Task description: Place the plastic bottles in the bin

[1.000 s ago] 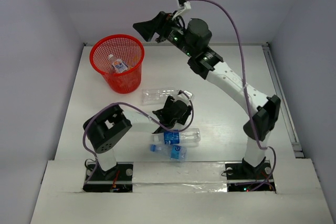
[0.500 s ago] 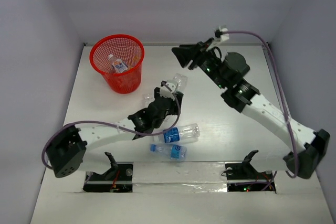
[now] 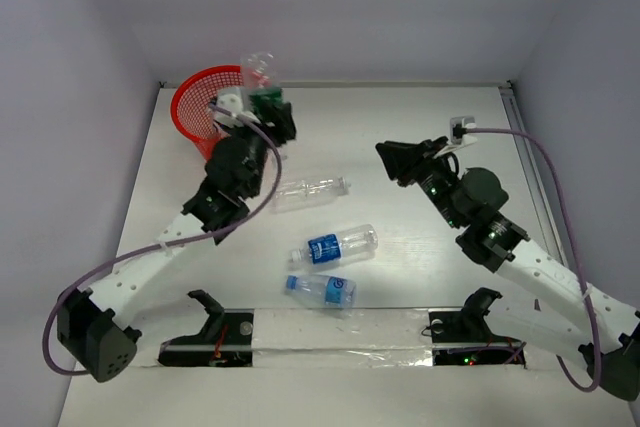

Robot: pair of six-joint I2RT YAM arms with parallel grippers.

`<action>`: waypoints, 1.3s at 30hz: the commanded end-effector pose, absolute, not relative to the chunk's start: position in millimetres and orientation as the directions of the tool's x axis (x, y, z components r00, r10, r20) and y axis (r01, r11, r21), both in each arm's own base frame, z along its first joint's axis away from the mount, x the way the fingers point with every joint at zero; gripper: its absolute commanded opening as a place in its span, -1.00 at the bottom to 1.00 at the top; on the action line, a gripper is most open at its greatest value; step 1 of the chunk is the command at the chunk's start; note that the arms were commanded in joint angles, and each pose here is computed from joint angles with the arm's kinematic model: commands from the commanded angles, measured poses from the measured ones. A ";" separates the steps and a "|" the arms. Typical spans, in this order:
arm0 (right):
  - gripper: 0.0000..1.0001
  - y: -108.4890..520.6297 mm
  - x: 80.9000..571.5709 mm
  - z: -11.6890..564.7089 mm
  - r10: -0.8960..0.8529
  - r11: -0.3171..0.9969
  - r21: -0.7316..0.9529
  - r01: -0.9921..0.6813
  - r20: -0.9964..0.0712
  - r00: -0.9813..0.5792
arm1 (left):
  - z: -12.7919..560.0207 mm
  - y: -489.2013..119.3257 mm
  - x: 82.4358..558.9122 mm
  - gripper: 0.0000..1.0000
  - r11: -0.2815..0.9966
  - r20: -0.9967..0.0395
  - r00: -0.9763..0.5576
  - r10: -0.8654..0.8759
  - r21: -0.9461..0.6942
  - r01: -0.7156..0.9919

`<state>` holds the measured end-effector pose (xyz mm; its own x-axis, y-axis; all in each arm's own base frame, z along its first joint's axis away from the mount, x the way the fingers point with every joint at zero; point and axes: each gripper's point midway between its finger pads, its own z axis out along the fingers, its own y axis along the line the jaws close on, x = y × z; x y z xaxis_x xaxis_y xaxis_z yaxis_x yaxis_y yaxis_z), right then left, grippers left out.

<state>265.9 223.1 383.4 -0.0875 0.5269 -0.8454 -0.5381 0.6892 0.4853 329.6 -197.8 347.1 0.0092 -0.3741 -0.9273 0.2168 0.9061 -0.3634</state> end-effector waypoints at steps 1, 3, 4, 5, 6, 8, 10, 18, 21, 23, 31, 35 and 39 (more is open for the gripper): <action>-0.28 232.4 258.4 356.4 0.530 0.648 0.532 -0.545 -0.829 -0.178 | 398.4 -149.5 355.6 0.21 0.860 -0.849 0.146 -0.507 -0.489 0.143; -0.30 232.5 251.4 342.4 0.537 0.626 0.548 -0.555 -0.819 -0.203 | 414.3 -119.9 375.1 0.20 0.839 -0.816 0.200 -0.543 -0.535 0.095; -0.30 232.9 248.5 339.7 0.538 0.616 0.548 -0.565 -0.817 -0.206 | 418.0 -114.5 381.5 0.21 0.834 -0.809 0.207 -0.551 -0.543 0.097; -0.30 231.7 247.0 335.8 0.537 0.616 0.551 -0.563 -0.817 -0.211 | 426.2 -108.8 391.0 0.21 0.829 -0.800 0.224 -0.557 -0.552 0.091; -0.30 229.6 244.5 334.2 0.537 0.616 0.551 -0.564 -0.817 -0.211 | 432.4 -93.6 398.7 0.21 0.832 -0.797 0.257 -0.547 -0.551 0.065; -0.30 230.8 240.7 323.7 0.516 0.616 0.545 -0.568 -0.825 -0.232 | 449.1 -78.7 409.2 0.21 0.840 -0.796 0.303 -0.524 -0.541 0.031; -0.30 232.2 235.5 319.1 0.505 0.605 0.542 -0.584 -0.828 -0.245 | 439.8 -57.1 430.4 0.21 0.865 -0.834 0.310 -0.457 -0.497 -0.062; -0.30 229.6 228.4 310.4 0.496 0.598 0.539 -0.593 -0.830 -0.254 | 391.8 2.8 471.4 0.30 0.874 -0.906 0.267 -0.329 -0.399 -0.277; -0.30 233.7 228.4 303.1 0.458 0.608 0.519 -0.601 -0.847 -0.269 | 374.0 8.4 474.9 0.39 0.887 -0.929 0.242 -0.282 -0.348 -0.303; -0.29 239.6 226.7 295.7 0.424 0.604 0.512 -0.611 -0.855 -0.298 | 361.1 11.3 476.4 0.43 0.893 -0.944 0.216 -0.248 -0.309 -0.328; -0.28 250.1 226.5 269.2 0.354 0.610 0.512 -0.605 -0.859 -0.371 | 340.3 12.8 474.6 0.77 0.898 -0.960 0.168 -0.225 -0.271 -0.347; -0.28 250.4 225.4 263.2 0.322 0.622 0.505 -0.598 -0.861 -0.393 | 369.2 3.2 464.2 0.78 0.906 -0.939 0.207 -0.273 -0.324 -0.273; -0.77 255.6 223.7 249.6 0.258 0.633 0.499 -0.592 -0.857 -0.446 | 397.0 -24.5 447.1 0.67 0.914 -0.907 0.213 -0.363 -0.392 -0.109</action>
<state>227.2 249.2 244.7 -0.4270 0.3033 -0.8519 -0.5681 0.6429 0.5137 471.8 -4.1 329.8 0.0953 -0.2762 -0.9564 -0.2755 0.9159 -0.2919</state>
